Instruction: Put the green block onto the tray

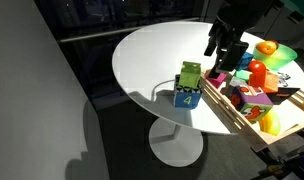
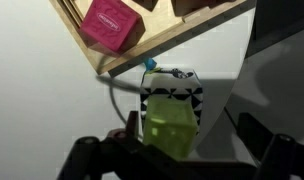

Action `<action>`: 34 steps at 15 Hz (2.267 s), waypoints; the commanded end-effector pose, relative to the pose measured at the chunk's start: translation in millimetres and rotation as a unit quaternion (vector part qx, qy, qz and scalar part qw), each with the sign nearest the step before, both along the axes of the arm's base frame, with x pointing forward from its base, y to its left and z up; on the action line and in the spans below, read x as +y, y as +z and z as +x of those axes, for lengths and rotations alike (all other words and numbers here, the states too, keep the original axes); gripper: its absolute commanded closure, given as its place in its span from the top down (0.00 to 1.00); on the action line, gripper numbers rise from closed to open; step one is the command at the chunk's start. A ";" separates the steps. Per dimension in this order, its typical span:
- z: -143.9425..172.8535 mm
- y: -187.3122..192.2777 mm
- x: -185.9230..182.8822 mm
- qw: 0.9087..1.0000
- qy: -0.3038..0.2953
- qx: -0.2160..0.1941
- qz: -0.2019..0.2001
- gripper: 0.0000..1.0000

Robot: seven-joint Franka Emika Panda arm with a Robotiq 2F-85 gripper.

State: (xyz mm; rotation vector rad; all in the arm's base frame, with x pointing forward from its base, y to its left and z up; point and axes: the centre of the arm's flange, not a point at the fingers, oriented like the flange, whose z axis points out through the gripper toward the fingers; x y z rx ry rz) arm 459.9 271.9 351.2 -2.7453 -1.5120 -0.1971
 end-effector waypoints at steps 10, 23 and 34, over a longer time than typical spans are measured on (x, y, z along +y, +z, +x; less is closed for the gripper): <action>25.9 -15.3 27.5 0.999 -0.024 -0.015 -0.021 1.00; 37.0 -28.6 34.4 0.999 -0.036 -0.001 -0.020 0.31; 18.3 6.3 9.1 0.998 -0.039 0.012 -0.039 0.29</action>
